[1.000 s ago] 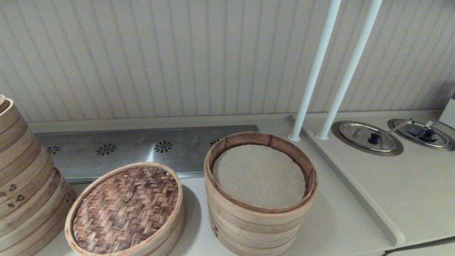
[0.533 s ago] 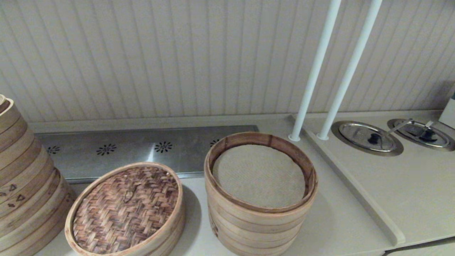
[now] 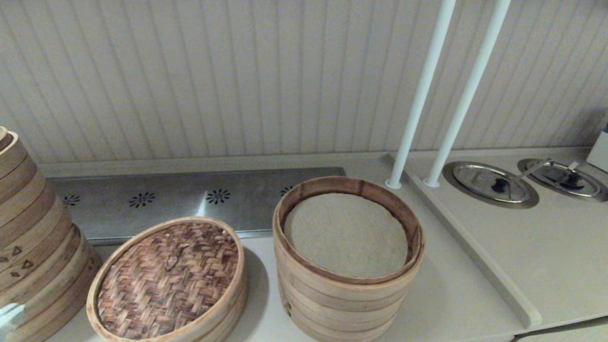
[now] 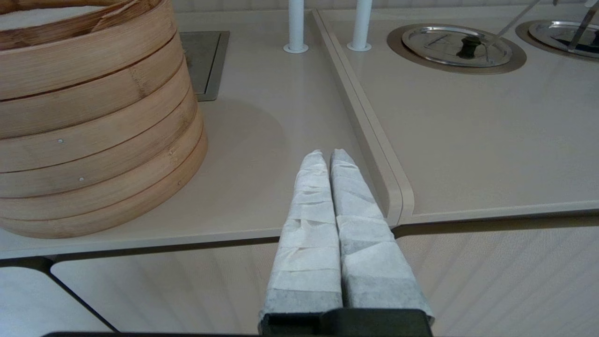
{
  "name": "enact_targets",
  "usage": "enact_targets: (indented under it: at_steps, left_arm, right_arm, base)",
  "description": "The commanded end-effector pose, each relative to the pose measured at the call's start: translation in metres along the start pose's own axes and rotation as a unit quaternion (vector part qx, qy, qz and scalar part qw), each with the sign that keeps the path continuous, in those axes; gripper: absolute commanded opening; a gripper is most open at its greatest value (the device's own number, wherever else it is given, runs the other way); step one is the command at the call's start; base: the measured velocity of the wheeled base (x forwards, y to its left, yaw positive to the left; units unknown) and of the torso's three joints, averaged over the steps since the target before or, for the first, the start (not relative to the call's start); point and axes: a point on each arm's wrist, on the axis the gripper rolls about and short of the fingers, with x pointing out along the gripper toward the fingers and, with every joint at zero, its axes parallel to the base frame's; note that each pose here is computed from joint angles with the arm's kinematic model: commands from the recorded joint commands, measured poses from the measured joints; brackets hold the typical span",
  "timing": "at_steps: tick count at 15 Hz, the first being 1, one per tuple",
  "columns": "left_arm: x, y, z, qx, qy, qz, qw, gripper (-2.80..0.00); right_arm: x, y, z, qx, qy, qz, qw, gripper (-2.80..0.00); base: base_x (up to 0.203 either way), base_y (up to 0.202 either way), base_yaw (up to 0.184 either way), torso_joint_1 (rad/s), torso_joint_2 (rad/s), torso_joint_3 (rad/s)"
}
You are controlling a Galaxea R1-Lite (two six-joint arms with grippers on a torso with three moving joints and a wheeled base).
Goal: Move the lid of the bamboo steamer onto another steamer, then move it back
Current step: Pick up the steamer
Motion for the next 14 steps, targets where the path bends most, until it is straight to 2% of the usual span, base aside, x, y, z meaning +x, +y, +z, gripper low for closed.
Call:
enact_targets:
  at_steps: [1, 4, 8, 10, 11, 12, 14]
  left_arm:
    - [0.037, 0.002, 0.033, -0.008, 0.079, -0.040, 0.9961, -2.80]
    - [0.067, -0.001, 0.045, -0.019, 0.152, -0.096, 0.9836, -2.80]
    - [0.126, -0.009, 0.041, -0.034, 0.262, -0.130, 0.9558, -2.80]
    - [0.144, -0.014, 0.037, -0.037, 0.290, -0.138, 0.9462, -2.80]
    - [0.151, -0.016, 0.035, -0.037, 0.298, -0.141, 0.9433, -2.67]
    - [0.155, -0.017, 0.033, -0.038, 0.302, -0.140, 0.9423, 0.00]
    - [0.166, -0.018, 0.031, -0.040, 0.301, -0.137, 0.9429, 0.00]
  right_arm:
    - [0.000, 0.000, 0.000, 0.000, 0.000, 0.000, 1.000, -2.80]
    - [0.000, 0.000, -0.001, 0.000, 0.001, 0.000, 1.000, -2.80]
    - [0.000, 0.000, -0.001, 0.000, 0.001, 0.000, 1.000, -2.80]
    - [0.000, 0.000, 0.000, 0.000, 0.000, 0.000, 1.000, -2.80]
    - [0.000, 0.000, -0.001, 0.000, 0.001, 0.000, 1.000, -2.80]
    - [0.000, 0.000, 0.000, 0.000, 0.000, 0.000, 1.000, -2.80]
    - [0.000, 0.000, 0.000, 0.000, 0.000, 0.000, 1.000, -2.80]
  base:
    - [0.000, 0.000, 0.000, 0.000, 0.00, 0.000]
    - [0.000, 0.000, 0.000, 0.000, 0.00, 0.000]
    - [0.000, 0.000, 0.000, 0.000, 0.00, 0.000]
    - [0.000, 0.000, 0.000, 0.000, 0.00, 0.000]
    - [0.000, 0.000, 0.000, 0.000, 0.00, 0.000]
    - [0.000, 0.000, 0.000, 0.000, 0.00, 0.000]
    - [0.000, 0.000, 0.000, 0.000, 0.00, 0.000]
